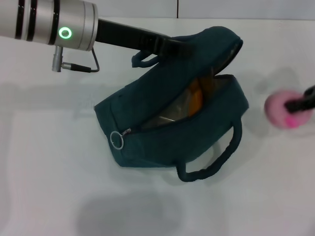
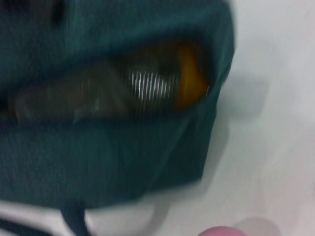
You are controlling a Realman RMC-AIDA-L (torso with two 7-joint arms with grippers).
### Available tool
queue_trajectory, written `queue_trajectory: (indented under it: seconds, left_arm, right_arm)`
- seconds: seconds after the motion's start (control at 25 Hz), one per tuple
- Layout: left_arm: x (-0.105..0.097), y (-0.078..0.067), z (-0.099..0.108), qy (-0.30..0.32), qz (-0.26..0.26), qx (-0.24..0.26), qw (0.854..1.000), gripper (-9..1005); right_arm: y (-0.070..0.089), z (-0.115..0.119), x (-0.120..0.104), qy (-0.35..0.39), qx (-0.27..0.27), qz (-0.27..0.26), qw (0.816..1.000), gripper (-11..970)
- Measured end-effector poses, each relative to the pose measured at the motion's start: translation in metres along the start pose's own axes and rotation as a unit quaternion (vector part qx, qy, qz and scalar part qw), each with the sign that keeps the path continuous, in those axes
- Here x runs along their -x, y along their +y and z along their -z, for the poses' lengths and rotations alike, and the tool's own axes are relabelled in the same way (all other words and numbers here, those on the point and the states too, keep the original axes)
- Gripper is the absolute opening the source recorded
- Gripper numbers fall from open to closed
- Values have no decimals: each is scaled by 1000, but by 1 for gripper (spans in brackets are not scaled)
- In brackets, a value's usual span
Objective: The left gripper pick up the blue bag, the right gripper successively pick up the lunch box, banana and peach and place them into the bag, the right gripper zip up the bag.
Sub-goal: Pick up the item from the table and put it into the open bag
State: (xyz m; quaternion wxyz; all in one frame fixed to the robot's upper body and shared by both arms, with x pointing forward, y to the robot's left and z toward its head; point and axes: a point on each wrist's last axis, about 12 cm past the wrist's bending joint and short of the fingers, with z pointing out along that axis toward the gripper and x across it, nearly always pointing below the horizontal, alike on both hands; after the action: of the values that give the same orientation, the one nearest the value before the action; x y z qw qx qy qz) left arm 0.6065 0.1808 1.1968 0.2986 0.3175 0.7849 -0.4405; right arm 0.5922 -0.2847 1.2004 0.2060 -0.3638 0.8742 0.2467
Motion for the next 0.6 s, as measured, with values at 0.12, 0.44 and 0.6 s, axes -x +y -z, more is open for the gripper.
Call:
queue_trajectory:
  seconds: [0.12, 0.44, 0.6]
  left_arm:
    - [1, -1, 0, -1, 0, -3, 1000, 64]
    - [7, -4, -1, -1, 3, -5, 1000, 64]
    - [11, -5, -2, -1, 3, -6, 1000, 64]
  right_arm:
    - [-4, 24, -8, -91, 13, 0, 996, 273]
    - [15, 50, -13, -276, 88, 127, 949, 206]
    - [23, 32, -6, -282, 123, 159, 938, 176]
